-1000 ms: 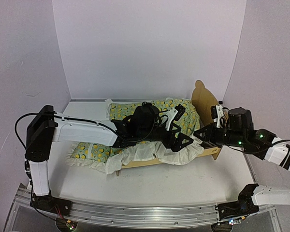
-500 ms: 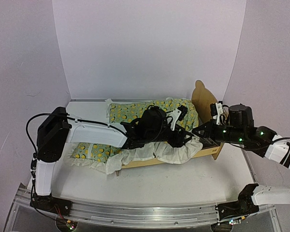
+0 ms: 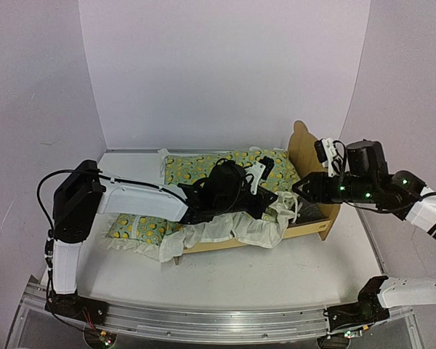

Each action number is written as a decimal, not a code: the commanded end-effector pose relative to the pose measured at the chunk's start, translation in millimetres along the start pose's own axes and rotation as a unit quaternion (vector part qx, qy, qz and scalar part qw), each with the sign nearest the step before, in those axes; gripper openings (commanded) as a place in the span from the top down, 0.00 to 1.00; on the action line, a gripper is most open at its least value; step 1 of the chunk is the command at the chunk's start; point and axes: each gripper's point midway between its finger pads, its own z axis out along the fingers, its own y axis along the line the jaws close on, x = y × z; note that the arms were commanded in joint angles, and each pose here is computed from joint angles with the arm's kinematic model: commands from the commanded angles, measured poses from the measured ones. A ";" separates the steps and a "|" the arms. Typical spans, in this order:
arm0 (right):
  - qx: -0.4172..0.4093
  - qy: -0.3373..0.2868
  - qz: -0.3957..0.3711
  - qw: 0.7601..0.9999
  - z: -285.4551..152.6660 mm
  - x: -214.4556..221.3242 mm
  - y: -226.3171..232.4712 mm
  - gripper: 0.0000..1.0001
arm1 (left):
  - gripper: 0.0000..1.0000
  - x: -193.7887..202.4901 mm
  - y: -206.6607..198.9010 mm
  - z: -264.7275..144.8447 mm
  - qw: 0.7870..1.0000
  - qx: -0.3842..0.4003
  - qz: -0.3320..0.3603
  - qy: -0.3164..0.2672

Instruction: Set up the pet bed

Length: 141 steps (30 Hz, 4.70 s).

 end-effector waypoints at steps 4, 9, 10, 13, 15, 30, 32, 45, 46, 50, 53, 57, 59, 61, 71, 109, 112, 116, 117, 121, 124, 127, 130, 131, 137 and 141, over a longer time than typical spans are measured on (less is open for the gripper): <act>0.085 0.071 -0.151 0.982 -1.8 17.2 -30.6 0.57 | 1.00 -62.0 5.6 -35.4 0.997 0.023 -0.036 -0.058; 0.089 0.090 -0.140 0.982 17.8 31.1 -40.0 0.56 | 1.00 -67.0 10.1 -37.6 0.996 0.042 -0.047 -0.056; 0.091 0.088 -0.138 0.982 23.1 32.6 -42.2 0.56 | 1.00 -67.2 8.8 -37.6 0.996 0.049 -0.048 -0.055; 0.104 0.063 -0.137 0.983 33.6 24.7 -47.7 0.55 | 1.00 -69.1 7.1 -38.7 0.996 0.060 -0.050 -0.053; 0.110 0.040 -0.136 0.984 38.2 17.5 -49.6 0.54 | 1.00 -69.7 5.3 -39.4 0.995 0.070 -0.053 -0.051; 0.111 0.048 -0.184 0.975 60.5 33.2 -62.2 0.61 | 1.00 -83.9 -1.6 -48.0 0.991 0.108 -0.066 -0.053; 0.107 0.029 -0.192 0.975 65.6 29.9 -62.0 0.63 | 1.00 -86.3 -2.0 -48.8 0.990 0.107 -0.066 -0.056; 0.122 -0.025 -0.219 0.968 92.1 22.3 -73.7 0.81 | 1.00 -99.0 -0.2 -57.8 0.990 0.105 -0.064 -0.069; 0.131 -0.030 -0.217 0.967 90.6 18.6 -75.5 0.83 | 1.00 -99.2 -0.4 -57.6 0.990 0.105 -0.064 -0.069; 0.149 -0.033 -0.215 0.965 76.6 9.1 -75.2 0.97 | 1.00 -97.8 -0.2 -57.4 0.990 0.108 -0.063 -0.067; 0.159 -0.016 -0.188 0.969 53.0 -2.3 -67.1 1.00 | 1.00 -96.4 -1.1 -56.1 0.990 0.111 -0.062 -0.064; 0.167 0.035 -0.145 0.975 22.7 -2.8 -57.9 1.00 | 1.00 -90.3 -2.0 -51.5 0.989 0.118 -0.064 -0.056; 0.181 0.069 -0.130 0.972 13.5 2.7 -59.5 1.00 | 1.00 -89.0 -4.5 -49.5 0.988 0.127 -0.065 -0.053; 0.205 0.092 -0.119 0.967 5.8 5.6 -64.9 1.00 | 1.00 -87.3 -5.7 -48.5 0.988 0.131 -0.066 -0.050; 0.301 0.088 -0.105 0.944 11.4 -3.1 -94.4 1.00 | 1.00 -83.1 -5.1 -44.0 0.987 0.134 -0.072 -0.044; 0.310 0.145 -0.130 0.931 65.9 43.3 -125.3 0.78 | 1.00 -70.5 13.1 -34.5 0.989 0.113 -0.089 -0.036; 0.256 0.162 -0.109 0.947 48.3 50.9 -104.1 0.59 | 1.00 -71.4 13.0 -33.1 0.988 0.118 -0.090 -0.036; 0.144 0.166 -0.100 0.970 36.6 58.5 -65.0 0.52 | 1.00 -70.8 14.1 -33.7 0.988 0.121 -0.091 -0.034; 0.106 0.165 -0.106 0.975 40.6 65.5 -56.2 0.53 | 1.00 -70.7 15.1 -34.1 0.988 0.120 -0.092 -0.034; 0.033 0.131 -0.132 0.982 61.0 67.9 -39.6 0.54 | 1.00 -70.3 15.9 -34.3 0.988 0.118 -0.092 -0.034; -0.013 0.121 -0.136 0.983 75.0 68.9 -27.1 0.61 | 1.00 -69.0 16.4 -34.9 0.988 0.118 -0.095 -0.032; -0.011 0.119 -0.134 0.984 85.5 73.9 -32.1 0.72 | 1.00 -69.0 17.6 -36.1 0.988 0.114 -0.096 -0.033; 0.025 0.096 -0.126 0.987 91.4 72.0 -47.8 0.75 | 1.00 -69.4 16.5 -36.3 0.988 0.117 -0.097 -0.032; 0.034 0.079 -0.121 0.989 93.2 68.8 -51.7 0.76 | 1.00 -69.7 15.9 -36.1 0.988 0.119 -0.097 -0.032; 0.042 0.003 -0.100 0.994 107.0 57.0 -60.9 0.73 | 1.00 -72.7 13.9 -34.9 0.987 0.124 -0.098 -0.034; 0.050 -0.015 -0.099 0.994 114.0 52.6 -65.1 0.72 | 1.00 -72.0 13.6 -35.3 0.986 0.125 -0.101 -0.032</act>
